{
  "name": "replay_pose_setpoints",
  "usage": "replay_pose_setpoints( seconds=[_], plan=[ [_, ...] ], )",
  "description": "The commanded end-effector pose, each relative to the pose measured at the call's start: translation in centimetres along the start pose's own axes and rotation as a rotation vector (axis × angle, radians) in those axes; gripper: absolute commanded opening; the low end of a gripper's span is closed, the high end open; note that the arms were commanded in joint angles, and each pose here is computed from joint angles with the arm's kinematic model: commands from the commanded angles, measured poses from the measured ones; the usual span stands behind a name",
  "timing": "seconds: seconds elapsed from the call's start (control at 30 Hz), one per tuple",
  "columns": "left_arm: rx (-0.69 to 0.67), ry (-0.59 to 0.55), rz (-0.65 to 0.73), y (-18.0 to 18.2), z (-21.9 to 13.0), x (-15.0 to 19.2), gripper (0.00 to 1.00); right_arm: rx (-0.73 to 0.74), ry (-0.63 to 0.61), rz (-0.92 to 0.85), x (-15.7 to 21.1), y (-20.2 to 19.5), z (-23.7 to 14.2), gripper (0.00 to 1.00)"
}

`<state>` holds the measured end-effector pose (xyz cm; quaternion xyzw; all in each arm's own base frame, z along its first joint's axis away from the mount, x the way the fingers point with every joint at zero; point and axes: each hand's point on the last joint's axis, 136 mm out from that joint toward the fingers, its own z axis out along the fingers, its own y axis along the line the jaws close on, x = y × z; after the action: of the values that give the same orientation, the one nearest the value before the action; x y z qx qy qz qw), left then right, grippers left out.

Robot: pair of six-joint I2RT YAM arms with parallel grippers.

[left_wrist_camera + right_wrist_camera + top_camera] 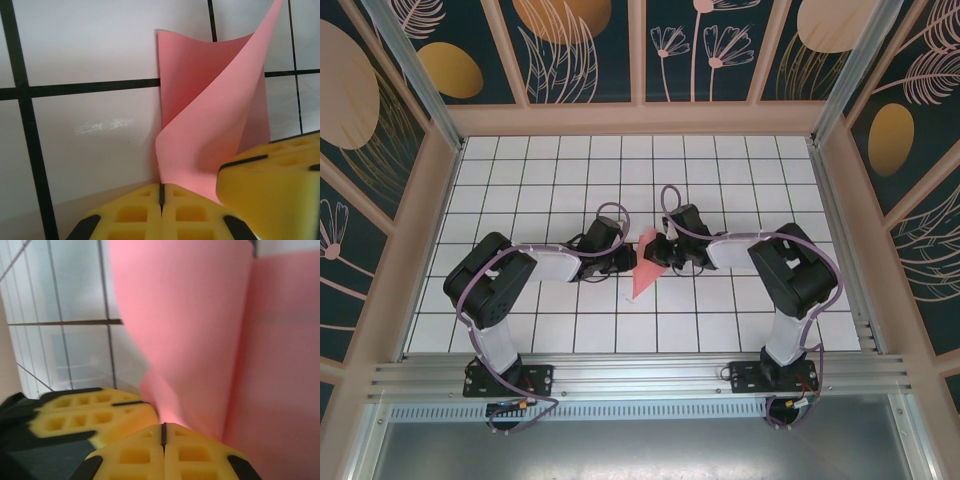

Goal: Fold a paper plane with a square sheet of paper (pick it up from the middle)
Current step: Fourth fold the wing at the center of the table.

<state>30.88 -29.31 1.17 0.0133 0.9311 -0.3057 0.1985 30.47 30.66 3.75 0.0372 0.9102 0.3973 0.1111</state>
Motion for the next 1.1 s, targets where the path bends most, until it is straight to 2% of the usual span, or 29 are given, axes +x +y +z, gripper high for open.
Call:
replay_pose_setpoints(
  seconds=[0.0,0.47,0.77,0.83,1.07],
  plan=[
    [-0.152,0.153,-0.013,4.6,1.7,4.9,0.00,-0.034,-0.024,-0.047,-1.5,1.8,-0.9,0.06],
    [-0.160,0.163,-0.011,4.9,1.7,5.2,0.00,0.064,0.008,0.022,-1.2,-3.3,0.8,0.06],
    [-0.163,0.168,-0.011,5.0,1.6,5.4,0.00,-0.010,-0.014,-0.054,-2.7,0.7,-0.9,0.06],
    [-0.162,0.169,-0.011,5.0,1.7,5.4,0.00,0.001,-0.036,-0.040,-3.9,-0.1,-1.3,0.06],
    [-0.159,0.175,-0.008,5.0,1.6,5.6,0.00,0.057,-0.008,0.018,-3.3,-3.8,0.6,0.06]
  ],
)
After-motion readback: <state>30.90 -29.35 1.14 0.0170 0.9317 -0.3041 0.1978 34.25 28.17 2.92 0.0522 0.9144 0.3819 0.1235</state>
